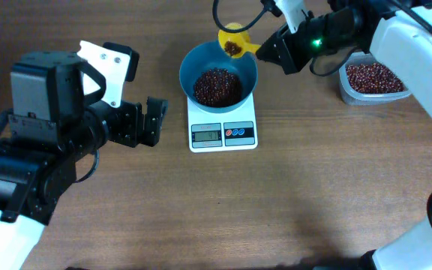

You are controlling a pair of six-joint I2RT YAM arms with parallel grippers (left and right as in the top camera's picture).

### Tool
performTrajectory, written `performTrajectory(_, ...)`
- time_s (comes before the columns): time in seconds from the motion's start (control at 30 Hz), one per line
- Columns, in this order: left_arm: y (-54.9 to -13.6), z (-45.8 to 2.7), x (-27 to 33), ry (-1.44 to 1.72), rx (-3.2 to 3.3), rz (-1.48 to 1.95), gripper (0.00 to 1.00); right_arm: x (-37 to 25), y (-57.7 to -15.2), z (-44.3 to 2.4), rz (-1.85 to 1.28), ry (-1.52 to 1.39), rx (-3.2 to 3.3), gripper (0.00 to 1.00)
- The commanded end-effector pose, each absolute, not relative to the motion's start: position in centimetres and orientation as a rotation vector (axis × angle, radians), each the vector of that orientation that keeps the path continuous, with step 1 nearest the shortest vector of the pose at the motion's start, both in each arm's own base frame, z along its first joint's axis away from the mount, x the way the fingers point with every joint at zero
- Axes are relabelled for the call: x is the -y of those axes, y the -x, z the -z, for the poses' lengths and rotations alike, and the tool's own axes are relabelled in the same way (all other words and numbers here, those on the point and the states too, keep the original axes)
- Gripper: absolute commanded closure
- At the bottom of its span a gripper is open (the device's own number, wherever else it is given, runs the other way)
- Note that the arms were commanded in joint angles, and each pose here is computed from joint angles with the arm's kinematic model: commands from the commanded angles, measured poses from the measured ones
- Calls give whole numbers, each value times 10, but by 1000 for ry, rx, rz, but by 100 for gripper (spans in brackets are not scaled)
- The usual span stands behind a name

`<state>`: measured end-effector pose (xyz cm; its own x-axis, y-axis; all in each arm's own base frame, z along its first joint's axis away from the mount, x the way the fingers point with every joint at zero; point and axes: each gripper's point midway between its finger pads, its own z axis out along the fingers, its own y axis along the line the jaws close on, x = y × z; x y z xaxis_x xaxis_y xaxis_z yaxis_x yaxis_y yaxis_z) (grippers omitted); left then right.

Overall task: Scoop item into bowl and weigh 50g on scale
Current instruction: 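Carry the scoop with a few beans over the teal bowl, then tilt the scoop slightly to trickle beans into the bowl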

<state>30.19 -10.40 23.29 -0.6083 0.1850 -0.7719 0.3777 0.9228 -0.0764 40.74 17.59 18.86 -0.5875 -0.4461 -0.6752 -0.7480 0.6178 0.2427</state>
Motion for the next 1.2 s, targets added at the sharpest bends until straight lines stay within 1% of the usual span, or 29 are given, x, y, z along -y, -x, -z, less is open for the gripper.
performTrajectory(0.0,-302,-236,105,-415,-2223,295,1,-188,-401,-221,-702,979,-2175,96)
performTrajectory(0.03,-303,-236,105,-415,-2222,295,1,-176,-409,-210,-586,956,-2232,96)
performTrajectory(0.1,-303,-236,105,-415,-2222,295,1,-189,-399,-227,-689,985,-2162,96)
performTrajectory(0.13,-303,-236,105,-415,-2222,295,1,-173,-410,-215,-541,953,-2227,96)
performTrajectory(0.17,-303,-236,105,-415,-2222,295,1,-175,-409,-220,-557,956,-2213,96)
performTrajectory(0.2,-303,-236,105,-415,-2222,295,1,-190,-400,-234,-666,988,-2148,96)
performTrajectory(0.37,-303,-236,105,-415,-2222,295,1,-196,-395,-238,-723,1002,-2120,96)
performTrajectory(0.7,-302,-236,105,-415,-2223,295,1,-196,-395,-241,-737,999,-2111,96)
performTrajectory(0.73,-303,-236,105,-415,-2222,295,1,-200,-390,-246,-784,1009,-2089,96)
performTrajectory(0.8,-303,-236,105,-415,-2222,295,1,-187,-399,-226,-667,980,-2180,96)
performTrajectory(0.87,-303,-236,105,-415,-2222,295,1,-207,-387,-255,-846,1025,-2037,96)
performTrajectory(0.93,-303,-236,105,-415,-2222,295,1,-197,-396,-245,-746,1003,-2091,96)
performTrajectory(1.17,-302,-236,105,-415,-2223,295,1,-198,-395,-246,-758,1005,-2086,96)
